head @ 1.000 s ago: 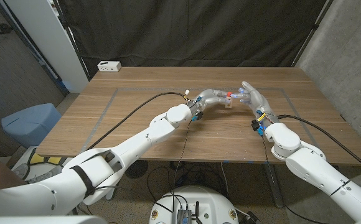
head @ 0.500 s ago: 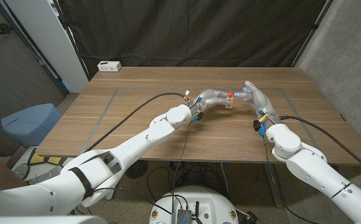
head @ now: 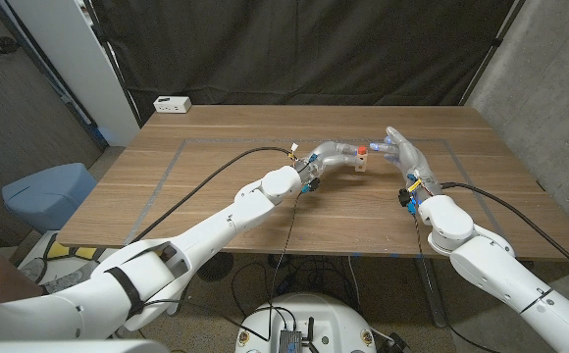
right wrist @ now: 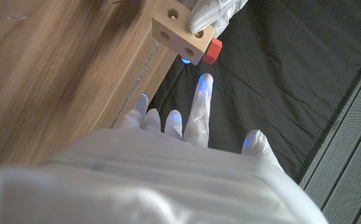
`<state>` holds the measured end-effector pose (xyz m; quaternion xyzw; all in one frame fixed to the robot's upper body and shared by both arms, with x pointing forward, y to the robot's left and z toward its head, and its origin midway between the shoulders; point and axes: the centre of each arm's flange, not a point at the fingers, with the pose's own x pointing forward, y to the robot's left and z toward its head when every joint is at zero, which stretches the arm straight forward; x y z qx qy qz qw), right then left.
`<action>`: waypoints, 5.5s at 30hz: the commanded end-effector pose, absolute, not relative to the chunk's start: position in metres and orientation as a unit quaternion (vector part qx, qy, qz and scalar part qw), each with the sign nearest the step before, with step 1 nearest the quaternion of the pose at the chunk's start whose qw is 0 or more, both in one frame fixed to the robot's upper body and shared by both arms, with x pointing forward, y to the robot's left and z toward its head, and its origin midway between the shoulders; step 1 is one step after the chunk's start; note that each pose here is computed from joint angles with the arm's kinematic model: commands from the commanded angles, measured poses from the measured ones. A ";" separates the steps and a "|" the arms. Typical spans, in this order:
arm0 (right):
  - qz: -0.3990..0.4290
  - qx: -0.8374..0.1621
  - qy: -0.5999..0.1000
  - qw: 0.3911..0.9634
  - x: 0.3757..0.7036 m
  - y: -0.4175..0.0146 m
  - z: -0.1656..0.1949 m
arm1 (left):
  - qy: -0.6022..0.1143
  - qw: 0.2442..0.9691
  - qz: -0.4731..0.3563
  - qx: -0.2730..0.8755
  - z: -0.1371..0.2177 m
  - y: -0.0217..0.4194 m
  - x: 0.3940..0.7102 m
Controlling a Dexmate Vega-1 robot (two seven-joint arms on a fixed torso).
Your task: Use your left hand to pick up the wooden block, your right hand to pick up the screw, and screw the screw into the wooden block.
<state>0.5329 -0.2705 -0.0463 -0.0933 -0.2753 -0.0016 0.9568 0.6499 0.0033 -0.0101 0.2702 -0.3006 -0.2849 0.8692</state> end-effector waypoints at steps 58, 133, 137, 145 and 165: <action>0.023 -0.086 -0.274 0.958 0.543 -0.258 -0.050 | -0.300 0.868 -0.288 0.271 -0.012 0.005 0.647; 0.031 -0.060 -0.278 0.958 0.545 -0.260 -0.053 | -0.287 0.872 -0.293 0.267 -0.011 0.004 0.662; 0.021 -0.061 -0.279 0.958 0.543 -0.261 -0.053 | -0.288 0.871 -0.294 0.267 -0.010 0.004 0.661; 0.006 -0.063 -0.283 0.957 0.540 -0.264 -0.051 | -0.291 0.870 -0.294 0.269 -0.009 0.004 0.660; 0.010 -0.065 -0.286 0.956 0.542 -0.262 -0.049 | -0.298 0.868 -0.292 0.271 -0.008 0.006 0.655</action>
